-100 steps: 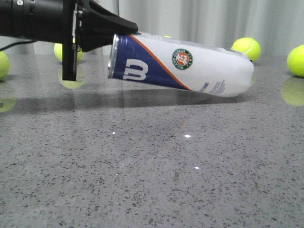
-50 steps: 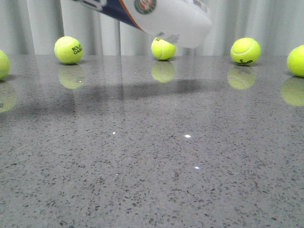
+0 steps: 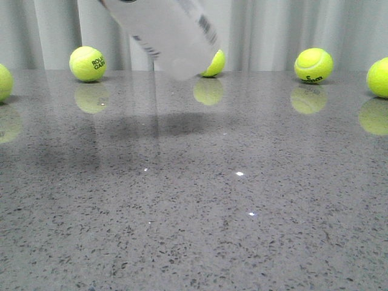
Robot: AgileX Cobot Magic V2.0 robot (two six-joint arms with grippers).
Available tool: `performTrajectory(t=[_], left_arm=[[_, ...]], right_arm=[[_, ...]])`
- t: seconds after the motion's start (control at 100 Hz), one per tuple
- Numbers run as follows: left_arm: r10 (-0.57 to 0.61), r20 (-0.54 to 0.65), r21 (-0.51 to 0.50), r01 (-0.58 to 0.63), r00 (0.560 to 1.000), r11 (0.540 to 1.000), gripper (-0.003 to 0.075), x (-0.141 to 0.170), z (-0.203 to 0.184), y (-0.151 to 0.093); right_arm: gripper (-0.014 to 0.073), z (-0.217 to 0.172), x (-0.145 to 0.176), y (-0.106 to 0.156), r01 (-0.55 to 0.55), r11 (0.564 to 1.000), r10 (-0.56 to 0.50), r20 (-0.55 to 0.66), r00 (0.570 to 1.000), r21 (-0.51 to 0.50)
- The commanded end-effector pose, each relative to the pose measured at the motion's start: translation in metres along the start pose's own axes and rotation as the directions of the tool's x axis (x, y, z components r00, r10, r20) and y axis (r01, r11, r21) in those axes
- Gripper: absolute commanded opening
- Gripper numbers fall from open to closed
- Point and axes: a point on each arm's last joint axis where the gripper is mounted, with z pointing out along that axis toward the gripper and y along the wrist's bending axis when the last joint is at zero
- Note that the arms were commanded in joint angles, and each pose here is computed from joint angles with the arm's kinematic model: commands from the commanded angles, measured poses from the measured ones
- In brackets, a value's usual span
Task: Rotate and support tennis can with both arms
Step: 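Lift the can's metal end with the left gripper, tilting it upward, then lower the can upright onto its base and release the left gripper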
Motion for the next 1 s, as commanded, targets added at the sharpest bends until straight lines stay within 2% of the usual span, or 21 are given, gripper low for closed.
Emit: performTrajectory(t=[0.0,0.12,0.29,0.59,0.99], left_arm=[[0.015,0.021,-0.064,-0.013,1.0,0.998,-0.0019,-0.011,-0.017,-0.011],[0.051,-0.06,-0.093,-0.056,0.997,0.994,-0.0019,-0.015,-0.019,-0.02],[0.097,-0.058,-0.085,-0.102,0.994,0.991,-0.0019,-0.026,-0.014,-0.03],[0.082,-0.158,-0.073,-0.094,0.984,0.993,-0.0019,-0.029,0.029,-0.024],[0.105,-0.164,-0.043,-0.113,0.981,0.993,-0.0015,-0.03,0.033,-0.025]], right_arm=[[-0.0059,-0.002,-0.013,0.0,-0.005,1.0,0.005,0.081,0.997,0.007],[-0.0059,-0.002,-0.013,0.0,-0.005,1.0,0.005,0.081,0.997,0.007],[-0.0059,-0.002,-0.013,0.0,-0.005,1.0,0.005,0.08,0.997,0.007],[-0.0059,-0.002,-0.013,0.0,-0.005,1.0,0.005,0.08,0.997,0.007],[-0.0059,-0.002,-0.013,0.0,-0.005,1.0,0.005,0.08,0.997,0.007]])
